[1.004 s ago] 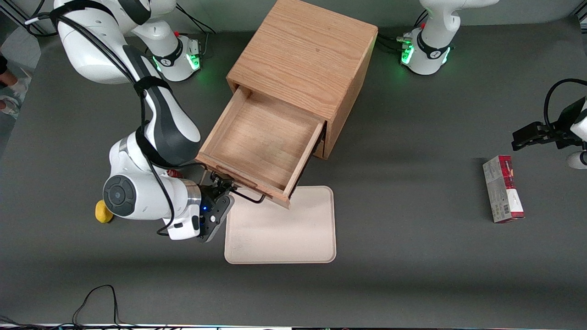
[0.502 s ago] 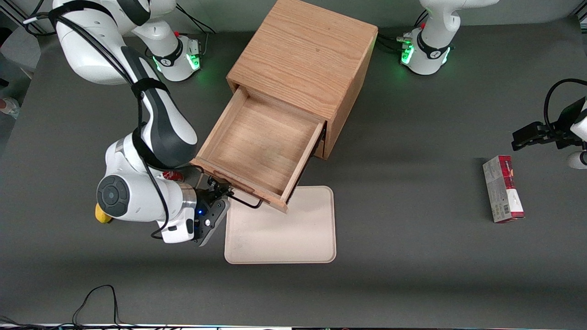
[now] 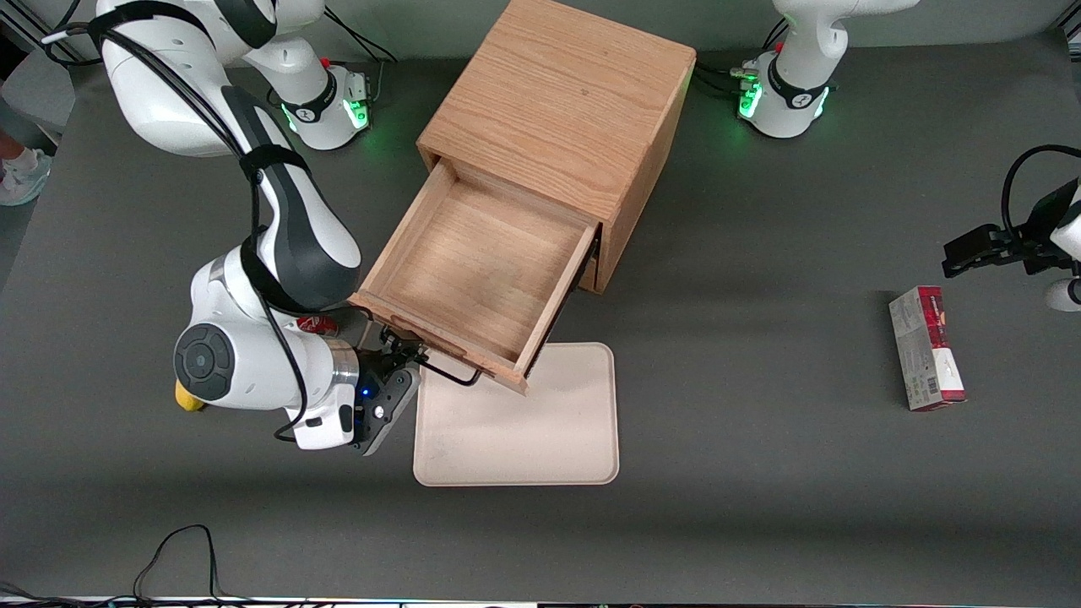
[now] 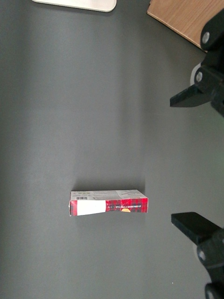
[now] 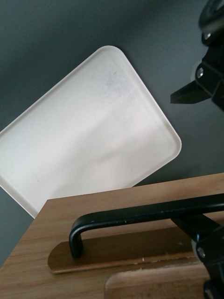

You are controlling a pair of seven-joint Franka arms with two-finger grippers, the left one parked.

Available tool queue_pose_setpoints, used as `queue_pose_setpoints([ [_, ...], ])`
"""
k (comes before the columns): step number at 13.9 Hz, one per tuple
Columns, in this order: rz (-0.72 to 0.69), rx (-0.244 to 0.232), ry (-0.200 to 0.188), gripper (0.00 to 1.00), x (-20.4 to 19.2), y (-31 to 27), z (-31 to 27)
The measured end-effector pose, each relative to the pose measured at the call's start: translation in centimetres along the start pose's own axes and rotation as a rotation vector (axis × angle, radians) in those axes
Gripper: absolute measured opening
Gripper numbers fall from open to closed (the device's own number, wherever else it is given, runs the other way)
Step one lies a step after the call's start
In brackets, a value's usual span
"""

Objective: Open upper drawer

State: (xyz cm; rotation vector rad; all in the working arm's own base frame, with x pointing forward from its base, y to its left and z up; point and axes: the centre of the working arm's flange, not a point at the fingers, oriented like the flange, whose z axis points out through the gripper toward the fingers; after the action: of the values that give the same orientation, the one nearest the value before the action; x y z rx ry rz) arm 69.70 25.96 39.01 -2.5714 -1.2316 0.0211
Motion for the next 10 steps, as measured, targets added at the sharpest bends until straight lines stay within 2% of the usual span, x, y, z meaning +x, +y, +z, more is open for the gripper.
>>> queue_pose_setpoints([
  [5, -0.001, -0.003, 0.003, 1.0, 0.0, 0.0, -0.5],
  [7, -0.003, -0.014, 0.019, 1.0, 0.2, 0.0, -2.0],
  [10, -0.012, -0.008, 0.011, 1.0, 0.2, -0.5, -4.0],
])
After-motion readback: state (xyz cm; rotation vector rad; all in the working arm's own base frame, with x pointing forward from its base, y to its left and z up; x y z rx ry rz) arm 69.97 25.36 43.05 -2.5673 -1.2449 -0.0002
